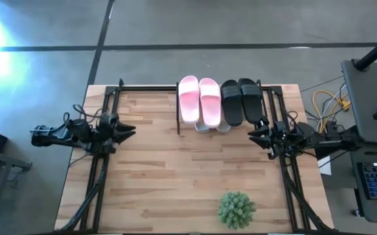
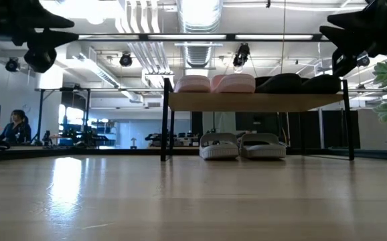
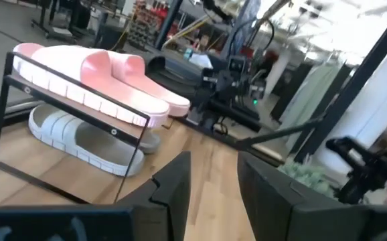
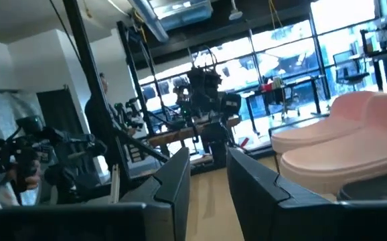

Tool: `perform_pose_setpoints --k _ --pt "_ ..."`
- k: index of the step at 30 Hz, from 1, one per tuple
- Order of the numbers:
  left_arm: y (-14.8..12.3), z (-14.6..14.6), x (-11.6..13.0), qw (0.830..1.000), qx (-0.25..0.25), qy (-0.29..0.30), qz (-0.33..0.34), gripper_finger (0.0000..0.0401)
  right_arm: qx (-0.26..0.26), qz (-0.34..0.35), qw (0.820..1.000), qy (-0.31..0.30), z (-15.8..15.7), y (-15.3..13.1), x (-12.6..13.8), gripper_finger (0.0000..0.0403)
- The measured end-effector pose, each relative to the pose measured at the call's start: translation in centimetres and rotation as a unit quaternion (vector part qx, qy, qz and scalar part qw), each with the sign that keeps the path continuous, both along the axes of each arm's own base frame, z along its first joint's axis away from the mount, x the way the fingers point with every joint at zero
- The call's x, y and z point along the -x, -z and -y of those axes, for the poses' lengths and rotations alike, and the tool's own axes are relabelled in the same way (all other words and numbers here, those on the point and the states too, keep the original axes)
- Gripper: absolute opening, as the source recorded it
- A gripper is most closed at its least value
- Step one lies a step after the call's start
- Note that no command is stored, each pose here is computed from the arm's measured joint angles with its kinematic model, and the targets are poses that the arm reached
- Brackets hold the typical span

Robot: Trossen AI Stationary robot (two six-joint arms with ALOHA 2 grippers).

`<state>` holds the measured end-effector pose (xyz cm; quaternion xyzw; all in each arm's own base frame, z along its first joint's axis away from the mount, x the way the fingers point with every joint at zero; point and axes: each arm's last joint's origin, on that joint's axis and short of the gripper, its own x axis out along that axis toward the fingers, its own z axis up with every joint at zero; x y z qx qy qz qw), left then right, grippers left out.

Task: Pick and place slides into the shelf
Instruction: Return to Home Position

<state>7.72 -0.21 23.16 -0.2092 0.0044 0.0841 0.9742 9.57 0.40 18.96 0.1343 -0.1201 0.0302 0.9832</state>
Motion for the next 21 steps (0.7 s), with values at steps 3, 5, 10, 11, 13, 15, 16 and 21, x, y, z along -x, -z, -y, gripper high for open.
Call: perform_pose_setpoints --k 3,5,10,11,13,15,16,21 --pt "0.3 0.0 0.3 1.000 0.015 -0.002 0.011 0.0108 0.010 -0.011 1.000 0.002 0.0 0.2 0.1 0.0093" --pt "0.7 0.0 0.2 1.000 0.020 -0.002 0.010 0.0108 0.009 -0.018 1.000 0.002 0.0 0.4 0.1 0.0092" --pt "1.3 0.1 -0.2 0.999 0.031 0.019 -0.003 0.0108 -0.006 -0.044 0.999 -0.002 0.0 0.9 0.0 0.0085" --pt "1.5 0.2 -0.3 0.999 0.036 0.021 -0.011 0.0108 -0.008 -0.046 0.999 -0.004 0.0 0.9 0.0 0.0083" --pt "1.8 0.2 -0.4 0.999 0.041 0.026 -0.017 0.0108 -0.005 -0.042 0.999 -0.015 -0.1 0.8 0.0 0.0082" --pt "1.7 0.2 -0.4 0.999 0.043 0.031 -0.012 0.0108 -0.002 -0.042 0.999 -0.031 -0.2 0.8 0.0 0.0082" --pt "1.8 0.3 -0.4 0.998 0.045 0.034 -0.012 0.0108 -0.004 -0.043 0.998 -0.038 -0.2 0.8 0.0 0.0082" --pt "2.8 0.3 -0.6 0.998 0.050 0.037 -0.024 0.0108 -0.036 -0.060 0.997 -0.045 -0.2 1.1 -0.1 0.0087"
